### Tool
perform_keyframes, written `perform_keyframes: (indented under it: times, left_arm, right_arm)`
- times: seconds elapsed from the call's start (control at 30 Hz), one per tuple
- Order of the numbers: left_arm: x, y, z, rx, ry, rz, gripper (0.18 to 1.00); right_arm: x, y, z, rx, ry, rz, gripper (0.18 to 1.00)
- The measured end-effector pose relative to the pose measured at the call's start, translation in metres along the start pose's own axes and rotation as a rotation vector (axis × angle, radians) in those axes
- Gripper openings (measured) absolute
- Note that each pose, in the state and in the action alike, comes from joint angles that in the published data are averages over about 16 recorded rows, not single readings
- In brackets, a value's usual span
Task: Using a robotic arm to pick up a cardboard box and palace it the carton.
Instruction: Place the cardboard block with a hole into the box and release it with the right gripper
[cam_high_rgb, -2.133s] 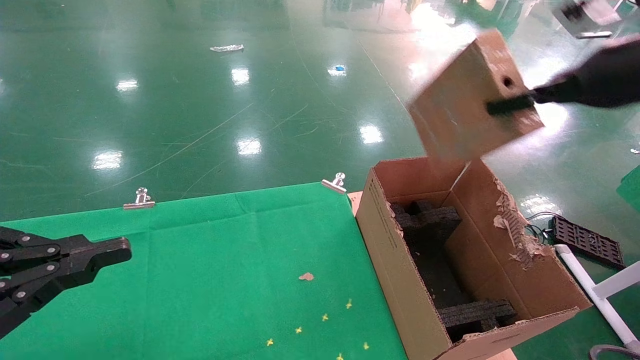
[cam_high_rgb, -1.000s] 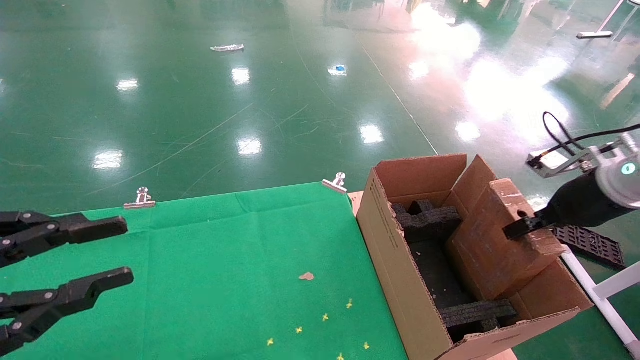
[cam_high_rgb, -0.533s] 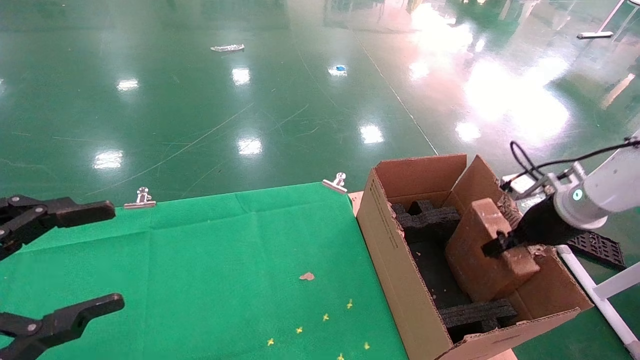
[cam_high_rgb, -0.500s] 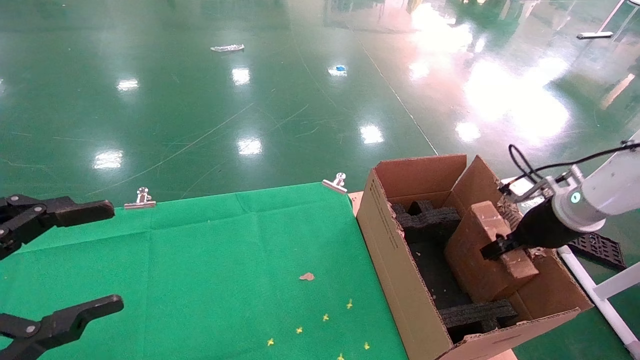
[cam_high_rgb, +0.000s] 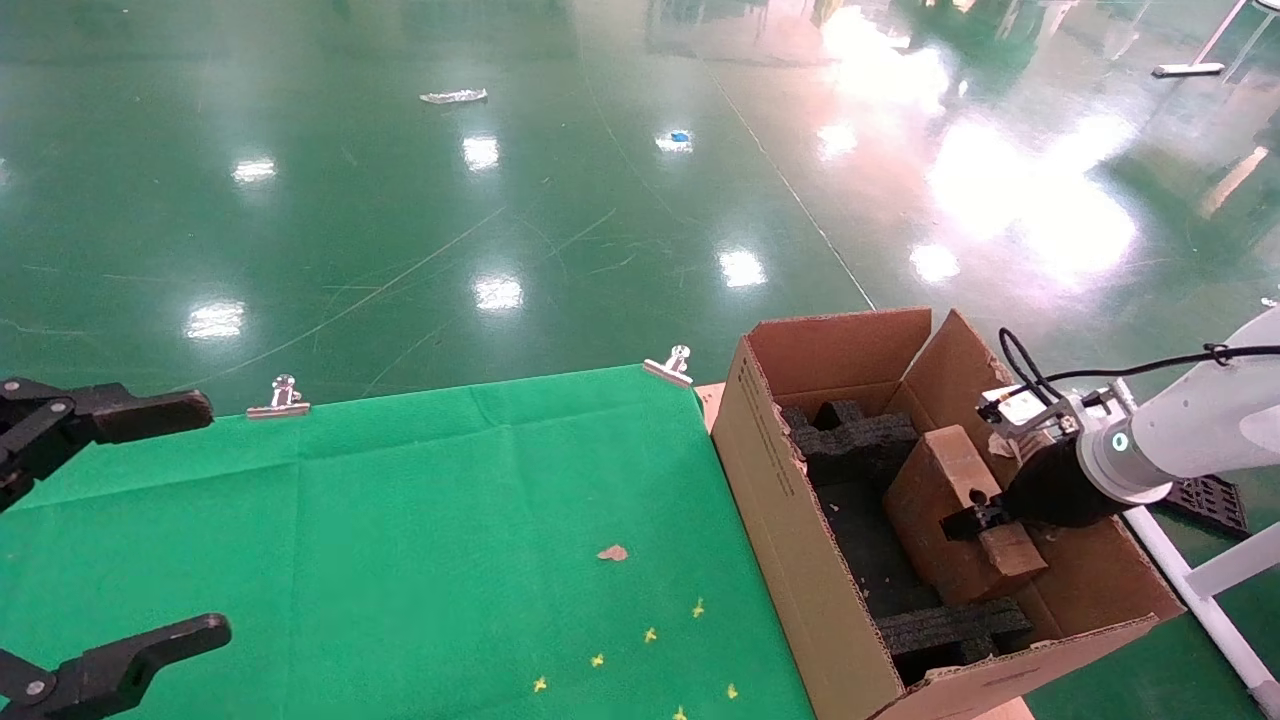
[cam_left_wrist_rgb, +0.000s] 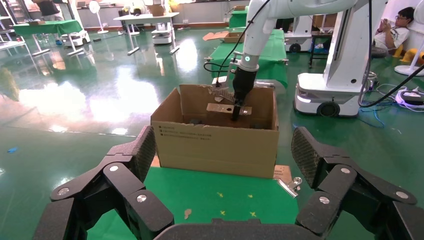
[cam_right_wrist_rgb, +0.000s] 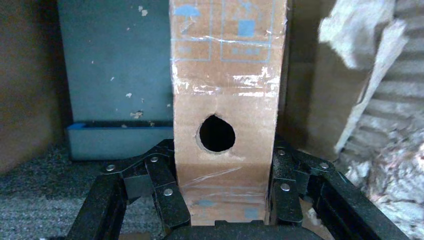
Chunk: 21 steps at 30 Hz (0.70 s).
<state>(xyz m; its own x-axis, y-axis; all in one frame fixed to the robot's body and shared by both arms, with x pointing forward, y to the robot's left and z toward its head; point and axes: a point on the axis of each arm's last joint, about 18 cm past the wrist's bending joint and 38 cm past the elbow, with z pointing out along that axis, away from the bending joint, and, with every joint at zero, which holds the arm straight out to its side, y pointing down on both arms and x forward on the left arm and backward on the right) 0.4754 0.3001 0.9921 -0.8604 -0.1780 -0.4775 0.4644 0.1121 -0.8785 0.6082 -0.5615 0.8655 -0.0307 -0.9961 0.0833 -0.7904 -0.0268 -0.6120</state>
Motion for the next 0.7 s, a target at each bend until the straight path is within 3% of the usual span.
perform_keyframes:
  times: [0.3, 0.7]
  left_arm:
    - [0.0, 0.0, 0.0, 0.0, 0.0, 0.0, 0.996]
    - [0.0, 0.0, 0.0, 0.0, 0.0, 0.0, 1.001]
  right_arm:
    - [0.003, 0.0024, 0.0011, -0.004, -0.001, -0.002, 0.327]
    - [0.0029, -0.0016, -0.0024, -0.003, -0.003, -0.008, 0.456]
